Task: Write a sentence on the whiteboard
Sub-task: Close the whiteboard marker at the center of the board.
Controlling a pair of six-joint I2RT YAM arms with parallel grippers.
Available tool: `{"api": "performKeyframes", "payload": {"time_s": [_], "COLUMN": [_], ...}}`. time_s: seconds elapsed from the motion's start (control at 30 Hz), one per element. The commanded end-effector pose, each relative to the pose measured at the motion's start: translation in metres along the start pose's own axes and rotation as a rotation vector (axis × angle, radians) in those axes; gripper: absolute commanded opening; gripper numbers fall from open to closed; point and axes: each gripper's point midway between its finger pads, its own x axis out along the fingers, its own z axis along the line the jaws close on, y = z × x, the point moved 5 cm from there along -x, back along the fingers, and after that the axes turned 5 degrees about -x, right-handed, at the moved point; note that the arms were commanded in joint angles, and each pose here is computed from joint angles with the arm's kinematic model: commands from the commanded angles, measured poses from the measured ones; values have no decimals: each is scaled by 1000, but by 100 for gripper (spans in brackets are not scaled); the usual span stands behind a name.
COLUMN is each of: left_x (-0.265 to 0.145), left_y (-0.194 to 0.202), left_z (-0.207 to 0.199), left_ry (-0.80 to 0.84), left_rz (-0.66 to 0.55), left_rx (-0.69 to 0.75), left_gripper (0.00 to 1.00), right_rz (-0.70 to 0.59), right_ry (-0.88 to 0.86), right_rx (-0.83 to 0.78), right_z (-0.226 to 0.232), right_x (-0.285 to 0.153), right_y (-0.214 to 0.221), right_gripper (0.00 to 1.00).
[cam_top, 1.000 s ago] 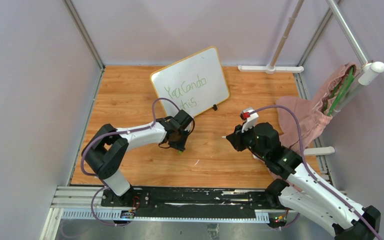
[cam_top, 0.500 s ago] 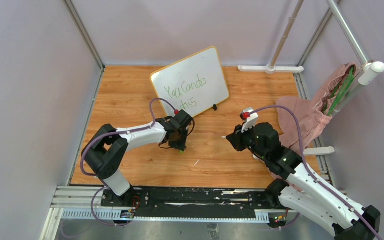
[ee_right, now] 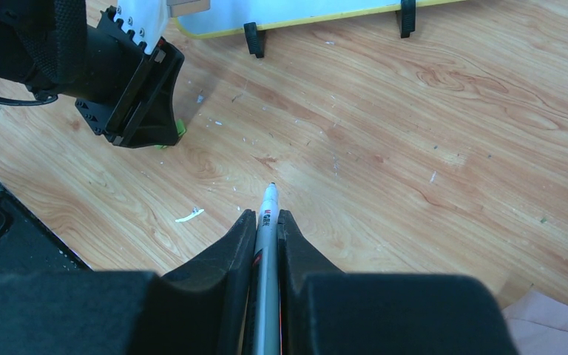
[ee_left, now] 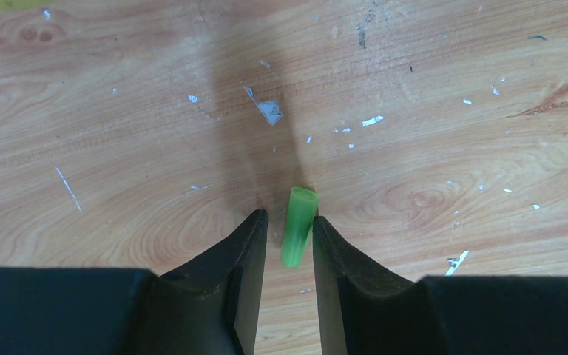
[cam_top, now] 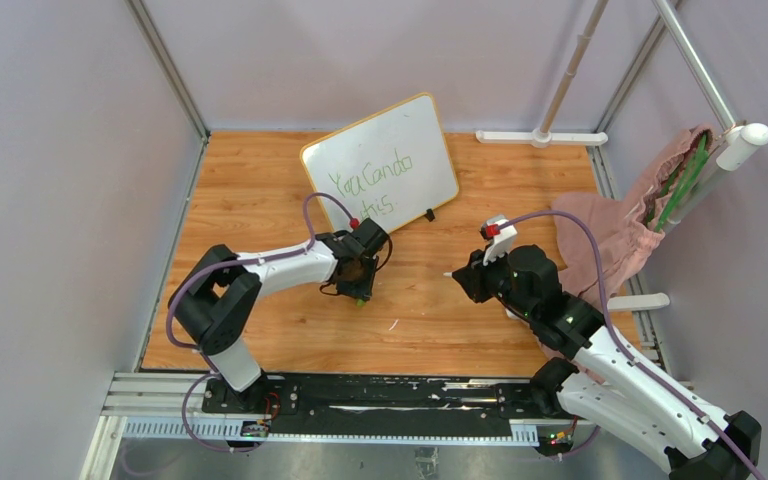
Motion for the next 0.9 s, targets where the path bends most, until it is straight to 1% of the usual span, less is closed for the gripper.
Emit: {"api": "performKeyframes", "payload": {"time_s": [0.0, 0.37, 0.63, 0.87], "left_x": [3, 4, 8, 12], "left_y": [1, 1, 2, 3], "left_z": [10, 10, 10, 11], "left_ry": [-67, -58, -54, -62], "left_rz": [43, 100, 117, 121], "left_rx": [77, 205, 230, 235], "left_gripper": [35, 36, 36, 31], "right_rz": [-9, -9, -5, -4], "right_ry": [-16, -11, -9, -5], "right_rx": [-14, -17, -18, -17], "right_z": [3, 2, 2, 1], "right_x": [0, 1, 2, 1], "right_y": [2, 2, 2, 3], "right_gripper": [0, 0, 0, 0]}}
